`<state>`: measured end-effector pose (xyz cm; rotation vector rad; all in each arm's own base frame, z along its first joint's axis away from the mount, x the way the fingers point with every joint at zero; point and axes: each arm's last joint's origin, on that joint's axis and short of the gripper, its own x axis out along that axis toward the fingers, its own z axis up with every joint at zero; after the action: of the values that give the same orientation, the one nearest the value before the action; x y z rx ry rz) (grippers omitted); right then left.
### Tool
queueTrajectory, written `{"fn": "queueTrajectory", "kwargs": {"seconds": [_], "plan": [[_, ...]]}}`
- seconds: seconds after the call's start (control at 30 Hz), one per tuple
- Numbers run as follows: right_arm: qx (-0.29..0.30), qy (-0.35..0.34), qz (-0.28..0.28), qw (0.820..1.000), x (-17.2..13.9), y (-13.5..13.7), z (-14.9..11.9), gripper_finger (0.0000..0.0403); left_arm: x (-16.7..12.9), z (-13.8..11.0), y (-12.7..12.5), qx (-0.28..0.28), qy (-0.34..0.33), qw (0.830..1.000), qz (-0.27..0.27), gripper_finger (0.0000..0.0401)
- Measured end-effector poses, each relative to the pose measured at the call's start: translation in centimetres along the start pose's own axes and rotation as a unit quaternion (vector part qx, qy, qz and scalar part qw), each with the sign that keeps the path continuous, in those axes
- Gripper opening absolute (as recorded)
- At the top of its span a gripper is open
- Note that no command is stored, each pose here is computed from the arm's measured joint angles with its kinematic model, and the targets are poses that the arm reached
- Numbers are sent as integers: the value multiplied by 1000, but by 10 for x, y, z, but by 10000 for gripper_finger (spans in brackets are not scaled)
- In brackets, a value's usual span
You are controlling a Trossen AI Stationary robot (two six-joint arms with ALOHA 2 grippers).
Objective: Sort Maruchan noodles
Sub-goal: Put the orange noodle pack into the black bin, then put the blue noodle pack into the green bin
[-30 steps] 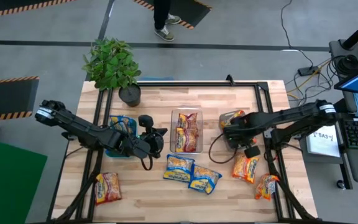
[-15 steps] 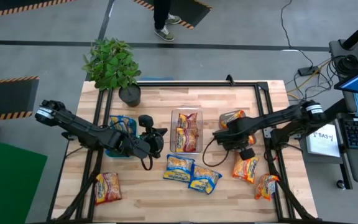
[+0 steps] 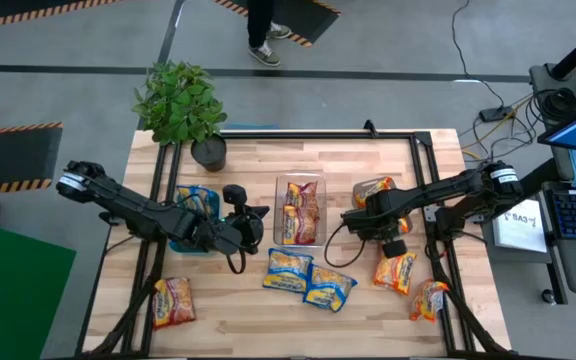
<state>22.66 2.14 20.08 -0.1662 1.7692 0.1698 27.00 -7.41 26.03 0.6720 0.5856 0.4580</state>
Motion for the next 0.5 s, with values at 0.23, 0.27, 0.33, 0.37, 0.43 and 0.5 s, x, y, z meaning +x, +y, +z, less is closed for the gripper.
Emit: {"fn": "queueTrajectory", "kwargs": {"seconds": [0.23, 0.27, 0.33, 0.37, 0.43, 0.5], "plan": [[10, -1, -2, 1000, 0, 0, 0, 107, 0, 0, 0, 0, 0, 1000, 0, 2], [14, 0, -2, 1000, 0, 0, 0, 119, 0, 0, 0, 0, 0, 1000, 0, 2], [21, 0, -1, 1000, -2, 0, 0, 141, 0, 0, 0, 0, 0, 1000, 0, 2], [24, -2, -1, 1000, -5, 0, 1, 149, 0, 0, 0, 0, 0, 1000, 0, 2], [30, -10, -2, 1000, -12, 0, 3, 164, 0, 0, 0, 0, 0, 1000, 0, 2], [39, -19, -3, 999, -21, -1, 4, 175, 0, 0, 0, 0, 0, 1000, 0, 2]]}}
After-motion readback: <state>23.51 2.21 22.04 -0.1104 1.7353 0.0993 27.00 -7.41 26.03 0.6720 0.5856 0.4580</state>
